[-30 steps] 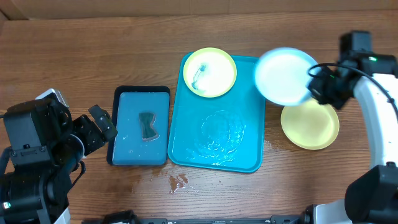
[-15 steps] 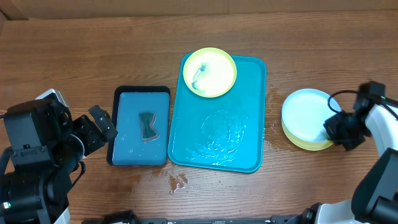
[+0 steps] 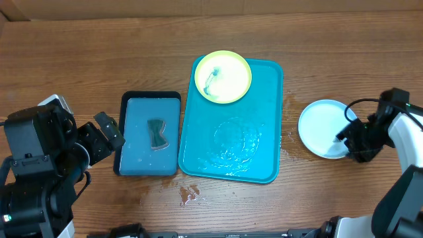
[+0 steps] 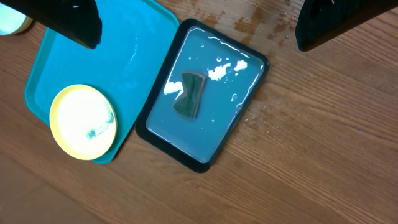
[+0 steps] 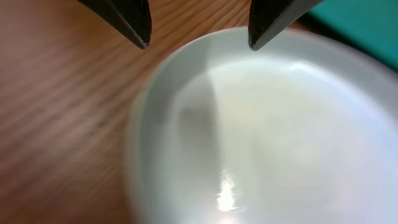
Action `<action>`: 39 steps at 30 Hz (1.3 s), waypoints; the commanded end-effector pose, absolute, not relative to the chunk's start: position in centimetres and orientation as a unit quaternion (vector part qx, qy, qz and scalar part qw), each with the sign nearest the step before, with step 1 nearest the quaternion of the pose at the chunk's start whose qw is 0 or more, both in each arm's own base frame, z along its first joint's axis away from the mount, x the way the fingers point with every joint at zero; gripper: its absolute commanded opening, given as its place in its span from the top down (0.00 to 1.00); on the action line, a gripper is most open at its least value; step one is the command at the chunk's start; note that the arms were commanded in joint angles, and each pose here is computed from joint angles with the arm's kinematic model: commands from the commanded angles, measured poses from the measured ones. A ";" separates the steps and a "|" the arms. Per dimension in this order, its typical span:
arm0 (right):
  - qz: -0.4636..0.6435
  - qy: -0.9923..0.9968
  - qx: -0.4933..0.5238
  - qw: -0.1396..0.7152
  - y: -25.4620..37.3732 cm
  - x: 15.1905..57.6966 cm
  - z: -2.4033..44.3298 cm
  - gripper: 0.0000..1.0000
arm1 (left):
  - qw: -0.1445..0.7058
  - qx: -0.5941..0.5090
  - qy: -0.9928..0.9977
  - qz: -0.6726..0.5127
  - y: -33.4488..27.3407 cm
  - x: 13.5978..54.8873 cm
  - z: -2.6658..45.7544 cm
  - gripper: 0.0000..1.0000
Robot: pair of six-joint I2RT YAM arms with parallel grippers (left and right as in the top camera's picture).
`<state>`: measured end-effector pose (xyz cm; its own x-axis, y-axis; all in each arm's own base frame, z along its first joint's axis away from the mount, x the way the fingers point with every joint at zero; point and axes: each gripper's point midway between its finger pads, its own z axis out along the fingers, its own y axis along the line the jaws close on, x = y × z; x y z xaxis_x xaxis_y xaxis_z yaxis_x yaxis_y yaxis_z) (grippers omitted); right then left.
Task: Clean dirty plates on tray and stack at the side
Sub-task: 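Carry the light-blue plate right and set it on the yellow plate, then grasp the remaining yellow plate rim on the teal tray with the right gripper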
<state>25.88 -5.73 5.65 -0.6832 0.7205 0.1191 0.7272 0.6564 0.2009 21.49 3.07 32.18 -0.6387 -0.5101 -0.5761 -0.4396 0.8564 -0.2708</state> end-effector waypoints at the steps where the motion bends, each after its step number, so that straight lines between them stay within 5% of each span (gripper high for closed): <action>1: -0.197 -0.941 -0.267 -0.072 -1.4 29.9 10.3 0.48 | 0.336 -0.268 0.901 -0.056 3.1 21.6 32.3 0.00; 9: -0.244 -0.951 -0.025 -0.187 10.5 35.3 13.6 0.55 | 0.336 -0.268 0.901 -0.056 3.1 21.6 32.3 0.00; 17: -0.200 -0.956 0.023 -0.212 16.6 41.1 11.2 0.52 | 0.336 -0.268 0.901 -0.056 3.1 21.6 32.3 0.00; 24: -0.155 -0.962 0.011 -0.225 16.8 47.8 7.2 0.33 | 0.336 -0.268 0.901 -0.056 3.1 21.6 32.3 0.00; 29: -0.154 -0.964 0.011 -0.218 17.2 48.7 4.2 0.31 | 0.336 -0.268 0.901 -0.056 3.1 21.6 32.3 0.00; 32: -0.153 -0.966 0.016 -0.209 17.7 48.3 3.4 0.45 | 0.336 -0.268 0.901 -0.056 3.1 21.6 32.3 0.00; 36: -0.148 -0.971 0.018 -0.187 17.8 47.2 2.8 0.94 | 0.336 -0.268 0.901 -0.056 3.1 21.6 32.3 0.01; 39: -0.138 -0.978 0.010 -0.158 17.0 46.0 2.3 0.96 | 0.336 -0.268 0.901 -0.056 3.1 21.6 32.3 0.00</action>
